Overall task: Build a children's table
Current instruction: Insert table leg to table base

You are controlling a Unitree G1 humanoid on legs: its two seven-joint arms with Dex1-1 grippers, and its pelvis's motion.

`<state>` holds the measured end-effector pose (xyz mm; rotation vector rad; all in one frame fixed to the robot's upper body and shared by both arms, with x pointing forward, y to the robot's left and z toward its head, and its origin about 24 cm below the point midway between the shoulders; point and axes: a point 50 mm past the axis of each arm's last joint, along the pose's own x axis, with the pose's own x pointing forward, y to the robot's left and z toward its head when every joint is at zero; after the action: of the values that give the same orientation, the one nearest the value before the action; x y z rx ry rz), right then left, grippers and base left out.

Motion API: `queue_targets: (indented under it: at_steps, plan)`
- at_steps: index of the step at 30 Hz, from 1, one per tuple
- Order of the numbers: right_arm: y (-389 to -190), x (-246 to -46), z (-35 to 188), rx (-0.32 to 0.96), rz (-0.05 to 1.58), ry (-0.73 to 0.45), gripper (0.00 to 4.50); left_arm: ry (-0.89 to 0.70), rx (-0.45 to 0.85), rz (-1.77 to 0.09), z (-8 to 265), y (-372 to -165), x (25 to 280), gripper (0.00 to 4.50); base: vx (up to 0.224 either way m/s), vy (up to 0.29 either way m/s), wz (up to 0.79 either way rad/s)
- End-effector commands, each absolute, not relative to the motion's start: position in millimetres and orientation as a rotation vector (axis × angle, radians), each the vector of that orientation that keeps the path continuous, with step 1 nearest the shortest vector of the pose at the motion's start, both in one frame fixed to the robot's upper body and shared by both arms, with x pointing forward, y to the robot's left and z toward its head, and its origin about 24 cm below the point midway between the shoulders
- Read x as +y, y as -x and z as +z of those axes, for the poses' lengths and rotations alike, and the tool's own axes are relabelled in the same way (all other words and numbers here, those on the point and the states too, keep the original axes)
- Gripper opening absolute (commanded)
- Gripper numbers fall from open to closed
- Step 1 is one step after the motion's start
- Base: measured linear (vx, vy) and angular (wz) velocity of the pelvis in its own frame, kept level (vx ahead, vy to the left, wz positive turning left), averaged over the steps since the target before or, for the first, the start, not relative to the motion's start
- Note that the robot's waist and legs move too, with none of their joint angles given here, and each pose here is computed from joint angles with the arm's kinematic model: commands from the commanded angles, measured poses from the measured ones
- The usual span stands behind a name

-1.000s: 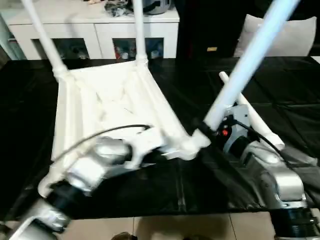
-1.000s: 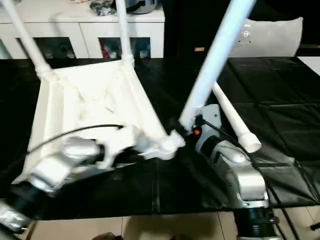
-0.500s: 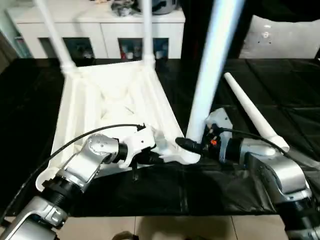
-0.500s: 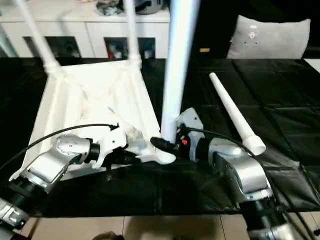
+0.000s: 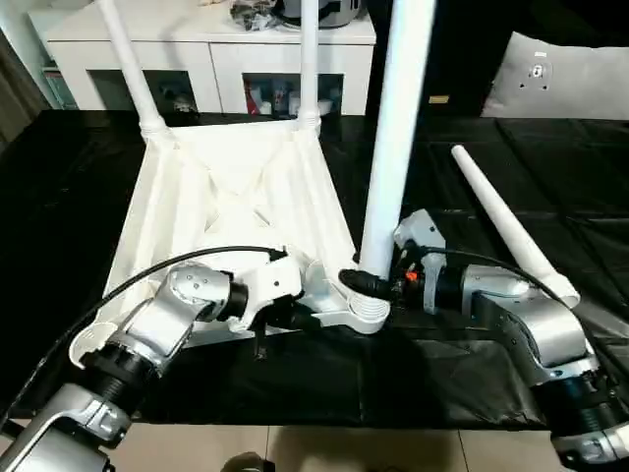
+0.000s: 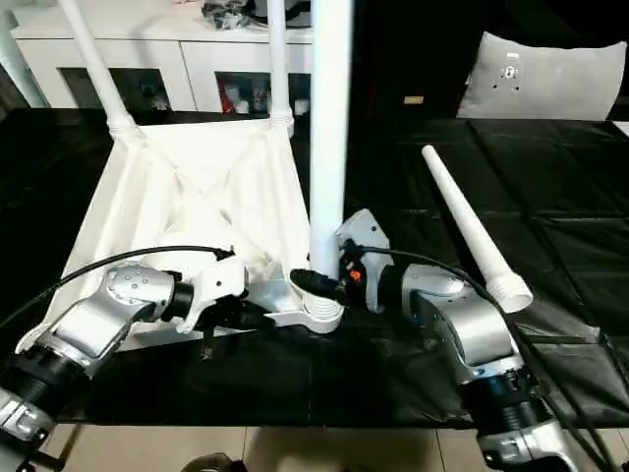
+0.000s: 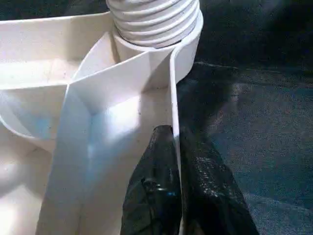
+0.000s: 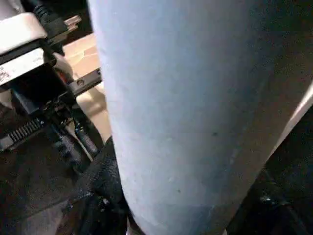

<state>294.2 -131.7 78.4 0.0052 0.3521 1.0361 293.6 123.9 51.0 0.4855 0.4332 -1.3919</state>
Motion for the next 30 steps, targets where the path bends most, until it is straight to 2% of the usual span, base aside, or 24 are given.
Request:
queue_targets:
  at_steps: [1, 6, 13, 19, 23, 25, 30]
  plan:
    - [-294.5, -131.3, 76.3, 0.36, 1.048, -0.038, 1.92, -0.521, 0.401, -1.412, 55.4, -296.3, 118.0, 0.0, 0.0, 0.0, 0.0]
    - [-295.0, -135.2, 71.4, 0.354, 1.028, -0.075, 1.92, -0.521, 0.394, -1.4, 55.2, -297.3, 118.0, 0.0, 0.0, 0.0, 0.0]
    - [-290.8, -143.3, 55.8, 0.315, 0.959, -0.25, 1.92, -0.51, 0.379, -1.385, 54.4, -299.9, 117.0, 0.0, 0.0, 0.0, 0.0]
    - [-278.3, -149.2, 32.1, 0.319, 0.896, -0.318, 1.92, -0.503, 0.377, -1.387, 53.9, -299.9, 115.1, 0.0, 0.0, 0.0, 0.0]
    - [-275.6, -152.5, 26.5, 0.322, 0.872, -0.246, 1.92, -0.503, 0.378, -1.388, 53.5, -300.0, 114.9, 0.0, 0.0, 0.0, 0.0]
    - [-273.7, -156.3, 22.4, 0.332, 0.868, -0.087, 1.92, -0.504, 0.379, -1.393, 52.8, -299.9, 115.2, 0.0, 0.0, 0.0, 0.0]
    - [-272.4, -159.0, 20.1, 0.362, 0.905, 0.055, 1.92, -0.511, 0.386, -1.404, 51.3, -298.1, 115.7, 0.0, 0.0, 0.0, 0.0]
